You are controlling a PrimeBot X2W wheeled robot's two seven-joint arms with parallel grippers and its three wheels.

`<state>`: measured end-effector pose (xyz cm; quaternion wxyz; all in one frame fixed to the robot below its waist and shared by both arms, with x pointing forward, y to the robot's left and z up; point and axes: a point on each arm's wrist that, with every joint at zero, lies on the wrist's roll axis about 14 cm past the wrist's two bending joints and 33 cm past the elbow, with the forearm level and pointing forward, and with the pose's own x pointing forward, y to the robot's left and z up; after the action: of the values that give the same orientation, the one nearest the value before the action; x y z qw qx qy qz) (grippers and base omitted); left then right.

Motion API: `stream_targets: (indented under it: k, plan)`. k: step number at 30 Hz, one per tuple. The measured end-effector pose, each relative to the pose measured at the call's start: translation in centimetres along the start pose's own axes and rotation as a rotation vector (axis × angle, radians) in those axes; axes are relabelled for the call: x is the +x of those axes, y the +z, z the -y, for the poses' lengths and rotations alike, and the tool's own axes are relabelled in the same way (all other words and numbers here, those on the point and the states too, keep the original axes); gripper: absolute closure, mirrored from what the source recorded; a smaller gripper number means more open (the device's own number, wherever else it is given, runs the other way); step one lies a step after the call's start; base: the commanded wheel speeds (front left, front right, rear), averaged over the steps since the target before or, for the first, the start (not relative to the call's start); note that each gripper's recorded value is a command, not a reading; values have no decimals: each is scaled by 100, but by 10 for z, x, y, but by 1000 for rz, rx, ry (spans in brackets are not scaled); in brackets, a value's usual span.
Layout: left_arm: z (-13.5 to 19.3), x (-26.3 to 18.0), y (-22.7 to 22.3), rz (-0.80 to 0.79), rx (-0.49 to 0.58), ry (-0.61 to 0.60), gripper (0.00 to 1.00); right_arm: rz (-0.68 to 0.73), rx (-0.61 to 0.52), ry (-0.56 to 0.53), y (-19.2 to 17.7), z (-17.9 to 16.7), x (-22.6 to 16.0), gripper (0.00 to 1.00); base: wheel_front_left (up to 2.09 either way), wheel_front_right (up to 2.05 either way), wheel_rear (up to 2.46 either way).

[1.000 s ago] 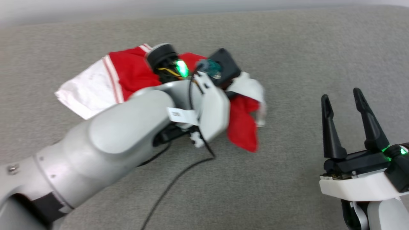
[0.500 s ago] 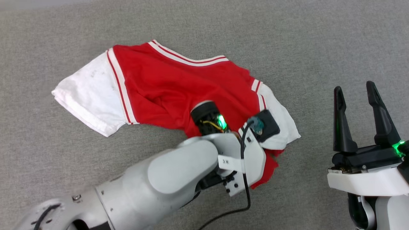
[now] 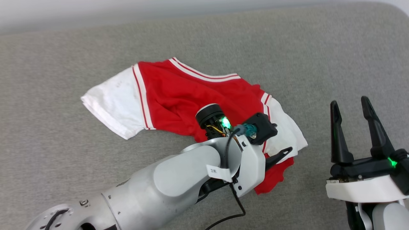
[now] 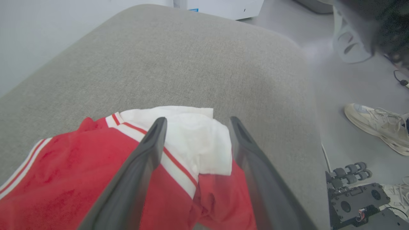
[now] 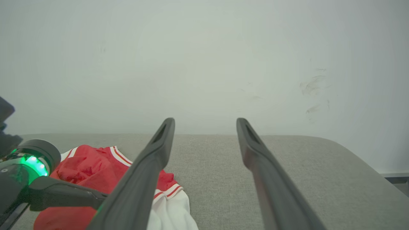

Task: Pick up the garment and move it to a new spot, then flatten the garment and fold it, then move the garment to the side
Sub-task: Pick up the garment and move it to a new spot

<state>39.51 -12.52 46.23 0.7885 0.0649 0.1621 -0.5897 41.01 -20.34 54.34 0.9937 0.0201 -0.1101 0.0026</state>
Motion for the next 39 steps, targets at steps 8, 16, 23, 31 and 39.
stream_targets:
  k: [8,16,23,31,39]
  plan:
    - [-30,-47,50,248,32,213,0,40,22,27,20,-12,-15,0,0,0,0]
    - [-66,-117,54,356,31,544,0,65,36,57,33,-22,-28,0,0,0,0]
    - [-81,-191,59,488,10,812,0,81,41,78,40,-29,-34,0,0,0,0]
    - [-84,-266,28,514,10,1098,0,69,44,84,37,-31,-38,0,0,0,0]
    - [-71,-306,-1,505,-5,1271,0,51,49,80,32,-30,-42,0,0,0,0]
